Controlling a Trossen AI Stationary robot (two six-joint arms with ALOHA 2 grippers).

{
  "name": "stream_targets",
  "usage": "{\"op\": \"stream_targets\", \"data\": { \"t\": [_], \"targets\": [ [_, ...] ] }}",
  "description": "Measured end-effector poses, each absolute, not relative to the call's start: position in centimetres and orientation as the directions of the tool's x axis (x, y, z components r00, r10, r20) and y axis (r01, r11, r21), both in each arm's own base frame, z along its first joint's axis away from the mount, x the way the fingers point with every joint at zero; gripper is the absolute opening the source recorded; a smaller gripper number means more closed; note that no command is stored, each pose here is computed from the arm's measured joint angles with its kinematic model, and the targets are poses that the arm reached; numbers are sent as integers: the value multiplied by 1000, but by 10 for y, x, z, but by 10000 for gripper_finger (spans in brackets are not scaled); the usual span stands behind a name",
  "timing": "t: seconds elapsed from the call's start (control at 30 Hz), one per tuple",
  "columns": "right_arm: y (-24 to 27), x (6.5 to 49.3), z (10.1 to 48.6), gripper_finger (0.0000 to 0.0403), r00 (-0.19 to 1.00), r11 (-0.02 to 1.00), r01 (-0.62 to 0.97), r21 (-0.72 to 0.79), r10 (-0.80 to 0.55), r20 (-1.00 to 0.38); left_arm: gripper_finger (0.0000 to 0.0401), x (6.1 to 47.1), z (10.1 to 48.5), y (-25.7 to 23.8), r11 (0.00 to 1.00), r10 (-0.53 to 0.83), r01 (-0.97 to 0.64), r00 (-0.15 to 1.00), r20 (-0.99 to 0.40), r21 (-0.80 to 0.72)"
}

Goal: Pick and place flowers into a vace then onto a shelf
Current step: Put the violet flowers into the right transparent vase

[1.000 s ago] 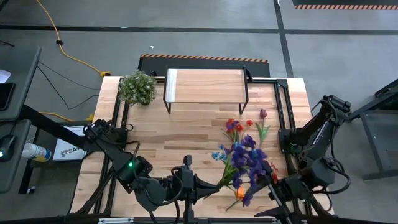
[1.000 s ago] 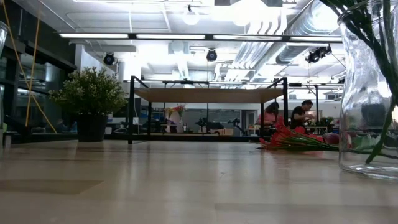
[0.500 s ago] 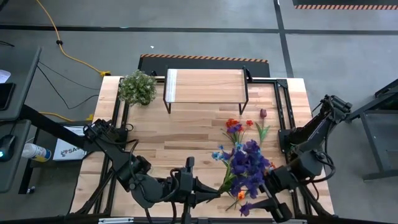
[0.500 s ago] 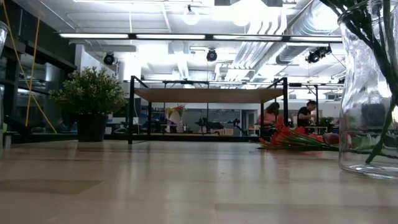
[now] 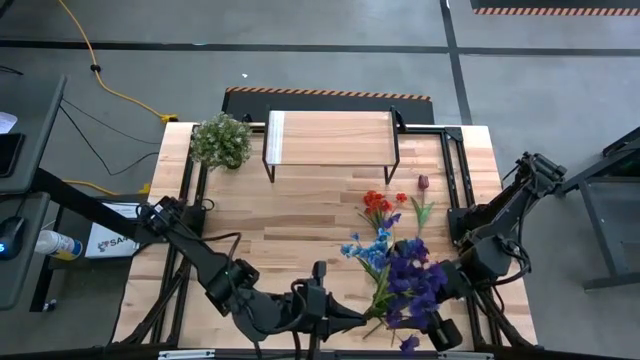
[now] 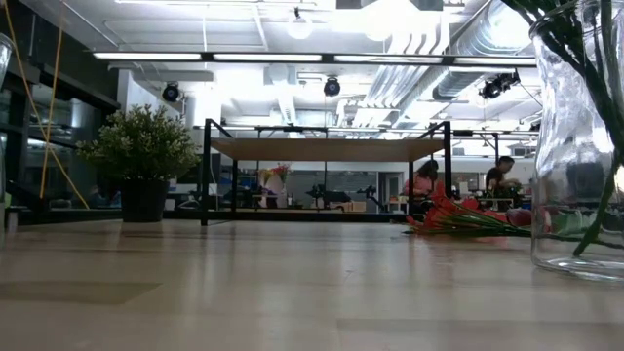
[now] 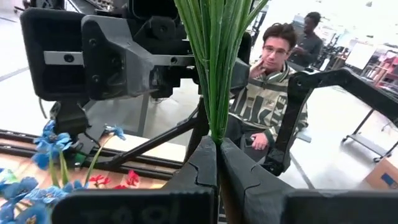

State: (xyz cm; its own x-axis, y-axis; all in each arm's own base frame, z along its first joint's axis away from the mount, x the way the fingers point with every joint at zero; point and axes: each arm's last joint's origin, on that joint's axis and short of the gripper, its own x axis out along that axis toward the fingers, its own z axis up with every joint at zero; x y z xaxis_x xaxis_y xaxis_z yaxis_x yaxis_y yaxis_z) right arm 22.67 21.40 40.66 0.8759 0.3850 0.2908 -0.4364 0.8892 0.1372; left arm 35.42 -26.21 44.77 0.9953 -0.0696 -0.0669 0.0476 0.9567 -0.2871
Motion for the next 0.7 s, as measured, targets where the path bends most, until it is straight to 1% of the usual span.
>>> {"op": "stream_targets", "data": {
  "t": [0.27,0.4,0.7],
  "targets": [
    [214,226,407,245,875,888,-439,137,387,291,33,363,442,-260,953,-81,56,994,-74,-298],
    [214,227,407,244,875,888,-438,136,387,291,33,368,442,-260,945,-114,93,992,-48,-314],
    [214,226,407,241,875,888,-439,136,387,291,33,371,441,-257,946,-109,88,993,-50,-312]
  ]
}}
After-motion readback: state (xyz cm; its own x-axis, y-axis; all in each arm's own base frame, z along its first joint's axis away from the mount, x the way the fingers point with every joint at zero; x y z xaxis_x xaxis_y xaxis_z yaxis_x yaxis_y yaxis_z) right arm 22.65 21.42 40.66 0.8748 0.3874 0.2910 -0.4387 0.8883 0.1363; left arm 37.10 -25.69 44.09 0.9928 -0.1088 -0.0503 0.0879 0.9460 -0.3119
